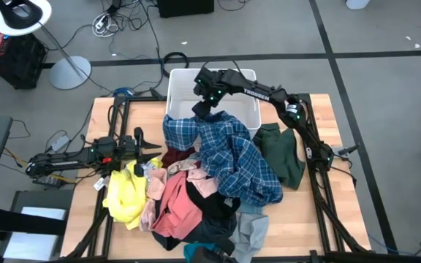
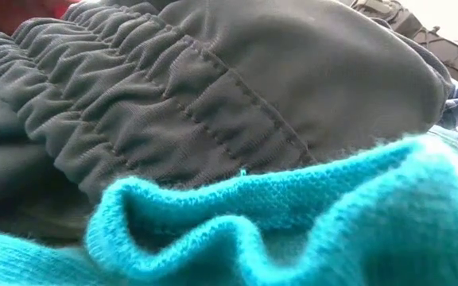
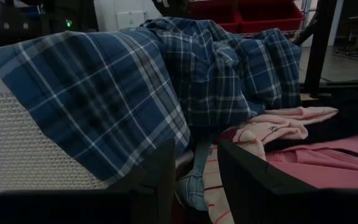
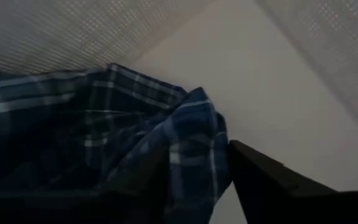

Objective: Sort clothes
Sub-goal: Put the blue pajamas into the white laundry bin

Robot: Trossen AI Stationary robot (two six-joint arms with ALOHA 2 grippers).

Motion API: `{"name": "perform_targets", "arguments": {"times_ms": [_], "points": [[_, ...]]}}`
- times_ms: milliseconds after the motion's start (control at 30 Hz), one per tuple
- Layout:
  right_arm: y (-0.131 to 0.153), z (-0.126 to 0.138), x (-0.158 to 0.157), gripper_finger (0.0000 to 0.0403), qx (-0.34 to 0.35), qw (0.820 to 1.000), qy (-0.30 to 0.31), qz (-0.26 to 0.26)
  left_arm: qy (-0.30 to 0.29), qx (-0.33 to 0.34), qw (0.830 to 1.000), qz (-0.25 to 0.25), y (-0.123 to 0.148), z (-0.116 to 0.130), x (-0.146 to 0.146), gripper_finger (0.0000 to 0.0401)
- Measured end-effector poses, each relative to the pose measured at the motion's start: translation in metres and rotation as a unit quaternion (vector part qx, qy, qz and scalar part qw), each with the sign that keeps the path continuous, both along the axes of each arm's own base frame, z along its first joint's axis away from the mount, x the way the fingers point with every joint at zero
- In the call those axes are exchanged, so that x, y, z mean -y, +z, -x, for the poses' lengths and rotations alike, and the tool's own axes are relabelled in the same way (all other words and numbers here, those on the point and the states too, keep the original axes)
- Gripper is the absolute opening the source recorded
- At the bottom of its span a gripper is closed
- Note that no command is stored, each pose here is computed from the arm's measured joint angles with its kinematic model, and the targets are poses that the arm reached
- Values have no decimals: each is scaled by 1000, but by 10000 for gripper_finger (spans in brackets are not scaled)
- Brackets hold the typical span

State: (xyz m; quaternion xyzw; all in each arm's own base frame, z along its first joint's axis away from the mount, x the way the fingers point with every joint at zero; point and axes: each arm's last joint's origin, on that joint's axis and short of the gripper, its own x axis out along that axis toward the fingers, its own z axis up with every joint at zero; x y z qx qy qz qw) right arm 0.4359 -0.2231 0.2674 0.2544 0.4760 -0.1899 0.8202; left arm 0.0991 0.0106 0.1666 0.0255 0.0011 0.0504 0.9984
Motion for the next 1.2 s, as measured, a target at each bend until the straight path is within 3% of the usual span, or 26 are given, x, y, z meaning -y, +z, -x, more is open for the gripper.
{"name": "perform_targets", "arguments": {"times_ms": [333, 667, 933, 1200], "points": [[90, 39, -21, 196, 77, 995, 12, 59, 0, 0, 1000, 0, 0, 0, 0, 127], [169, 101, -87, 192, 71, 990, 25, 117, 0, 0, 1000, 0, 0, 0, 0, 127], [195, 130, -163, 188, 41, 986, 40, 158, 0, 0, 1000, 0, 0, 0, 0, 127], [196, 143, -232, 185, 11, 977, 21, 210, 0, 0, 1000, 0, 0, 0, 0, 127]]}}
